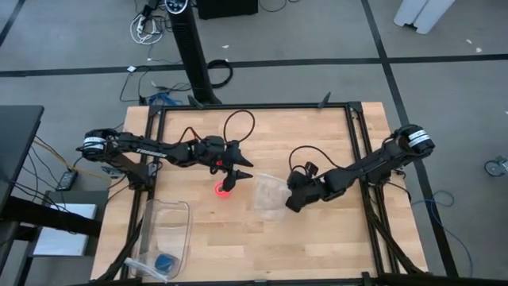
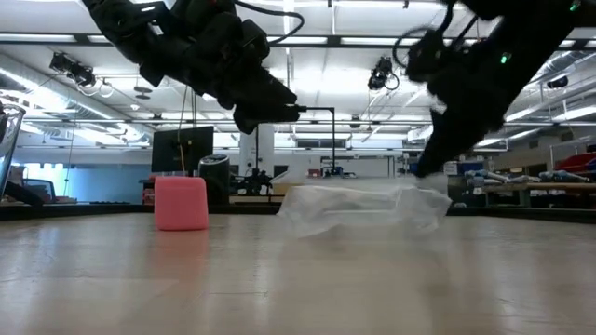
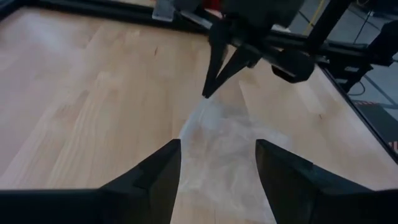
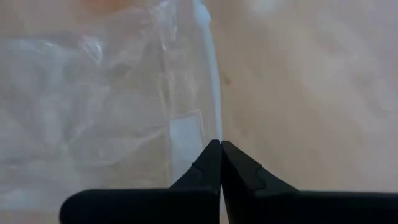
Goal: Roll bandage
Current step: Open the zip lock bag
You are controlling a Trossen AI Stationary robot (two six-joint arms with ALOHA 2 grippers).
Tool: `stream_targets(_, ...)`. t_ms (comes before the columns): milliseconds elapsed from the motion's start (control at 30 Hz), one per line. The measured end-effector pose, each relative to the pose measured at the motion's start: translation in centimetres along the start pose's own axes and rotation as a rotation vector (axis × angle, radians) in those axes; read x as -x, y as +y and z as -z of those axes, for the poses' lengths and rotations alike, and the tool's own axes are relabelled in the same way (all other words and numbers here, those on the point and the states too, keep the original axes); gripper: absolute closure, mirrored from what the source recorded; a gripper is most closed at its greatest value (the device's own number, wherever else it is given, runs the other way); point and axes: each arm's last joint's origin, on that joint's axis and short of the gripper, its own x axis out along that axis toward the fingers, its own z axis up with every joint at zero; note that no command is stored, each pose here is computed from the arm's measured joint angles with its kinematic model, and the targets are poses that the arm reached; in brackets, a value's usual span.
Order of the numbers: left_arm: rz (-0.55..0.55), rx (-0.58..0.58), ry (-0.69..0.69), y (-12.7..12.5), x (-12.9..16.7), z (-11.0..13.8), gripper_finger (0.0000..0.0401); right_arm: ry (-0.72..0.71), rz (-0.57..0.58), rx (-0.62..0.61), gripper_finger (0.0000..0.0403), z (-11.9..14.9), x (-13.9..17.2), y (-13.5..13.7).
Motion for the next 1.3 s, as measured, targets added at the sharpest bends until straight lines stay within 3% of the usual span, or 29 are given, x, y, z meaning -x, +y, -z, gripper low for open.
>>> stream_targets(267,0.026,-0.02,-0.067,-0.1,0.0,-0.7,0.0187,-0.238,0.012,0.134,0.0401,-1.4,5.5,1.2)
stream_targets(433,0.118,-0.041,-0.093,-0.6,0.0,-1.0,0.0187,-0.327,0.034,0.18,0.0401,-2.4,8.1,2.0)
stream_targets(800,0.169,-0.134,-0.198,-2.4,-0.1,-1.8,0.0194,-0.361,0.05,0.21,0.0402,-3.1,9.6,2.5)
stream_targets(1000,0.174,-0.138,-0.209,-2.5,-0.1,-1.9,0.0245,-0.358,0.056,0.207,0.0403,-3.0,9.6,2.4)
stream_targets(1300,0.172,-0.149,-0.21,-2.5,-0.1,-1.9,0.036,-0.359,0.058,0.205,0.0403,-3.0,9.6,2.4)
